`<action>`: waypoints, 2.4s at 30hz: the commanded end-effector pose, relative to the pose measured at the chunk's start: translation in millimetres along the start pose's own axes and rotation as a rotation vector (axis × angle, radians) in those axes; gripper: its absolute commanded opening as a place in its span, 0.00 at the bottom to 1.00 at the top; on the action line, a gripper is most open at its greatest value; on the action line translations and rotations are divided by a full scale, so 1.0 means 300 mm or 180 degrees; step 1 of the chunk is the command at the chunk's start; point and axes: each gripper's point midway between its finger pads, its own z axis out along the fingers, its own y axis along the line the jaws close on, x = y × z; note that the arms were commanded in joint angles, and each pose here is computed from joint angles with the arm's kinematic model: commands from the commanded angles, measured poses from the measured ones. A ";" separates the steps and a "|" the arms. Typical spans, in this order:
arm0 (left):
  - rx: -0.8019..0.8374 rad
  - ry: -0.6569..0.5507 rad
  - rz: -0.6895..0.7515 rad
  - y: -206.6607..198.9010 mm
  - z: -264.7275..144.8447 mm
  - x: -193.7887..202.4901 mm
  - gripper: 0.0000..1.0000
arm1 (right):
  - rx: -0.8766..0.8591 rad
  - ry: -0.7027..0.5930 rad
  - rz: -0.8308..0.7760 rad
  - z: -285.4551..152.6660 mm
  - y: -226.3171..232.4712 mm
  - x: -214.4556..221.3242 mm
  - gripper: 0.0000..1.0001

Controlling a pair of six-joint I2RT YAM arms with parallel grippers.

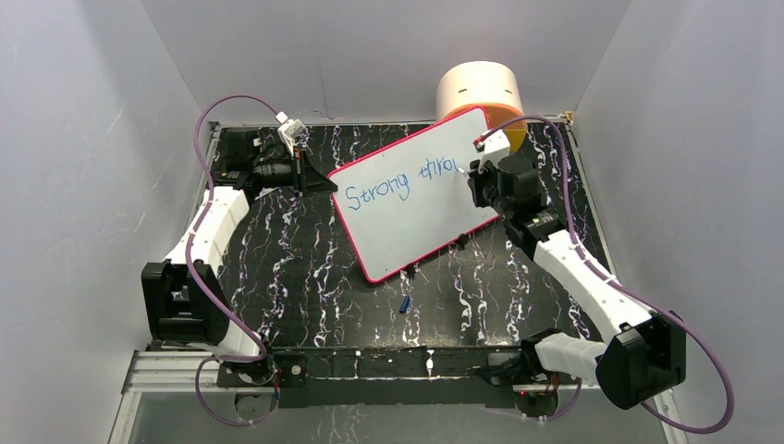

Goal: Write a sentence on the whiteboard

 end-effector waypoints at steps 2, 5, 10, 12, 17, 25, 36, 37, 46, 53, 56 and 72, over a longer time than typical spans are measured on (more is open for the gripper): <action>0.0081 -0.0039 0.0080 -0.047 -0.027 -0.007 0.00 | 0.0016 -0.0131 0.0057 0.007 -0.005 -0.026 0.00; 0.0087 -0.0041 0.0086 -0.049 -0.027 -0.009 0.00 | 0.0010 -0.0109 0.0054 0.012 -0.004 -0.019 0.00; 0.0094 -0.0035 0.0068 -0.048 -0.025 -0.006 0.00 | 0.0034 -0.0108 0.0059 0.013 -0.008 -0.016 0.00; 0.0099 -0.0040 0.0078 -0.050 -0.026 -0.008 0.00 | 0.0050 -0.0106 0.0054 0.015 -0.011 -0.014 0.00; 0.0105 -0.0039 0.0070 -0.047 -0.024 -0.008 0.00 | 0.0057 -0.0119 0.0054 0.017 -0.012 -0.015 0.00; 0.0142 -0.0036 0.0068 -0.056 -0.025 -0.006 0.00 | 0.0119 -0.0127 0.0047 0.016 -0.023 -0.015 0.00; 0.0167 -0.0039 0.0070 -0.059 -0.025 -0.007 0.00 | 0.0181 -0.0195 0.0039 0.034 -0.035 -0.037 0.00; 0.0167 -0.0039 0.0070 -0.059 -0.025 -0.006 0.00 | 0.0192 -0.0190 0.0035 0.034 -0.038 -0.036 0.00; 0.0180 -0.0039 0.0070 -0.062 -0.024 -0.007 0.00 | 0.0130 -0.0190 0.0036 0.024 -0.027 -0.037 0.00; 0.0188 -0.0035 0.0061 -0.062 -0.025 -0.004 0.00 | 0.0232 -0.0245 0.0024 0.032 -0.046 -0.051 0.00; 0.0195 -0.0042 0.0076 -0.067 -0.026 -0.007 0.00 | 0.0240 -0.0289 0.0022 0.036 -0.048 -0.065 0.00; 0.0197 -0.0041 0.0073 -0.067 -0.026 -0.006 0.00 | 0.0249 -0.0455 -0.0002 0.036 -0.055 -0.135 0.00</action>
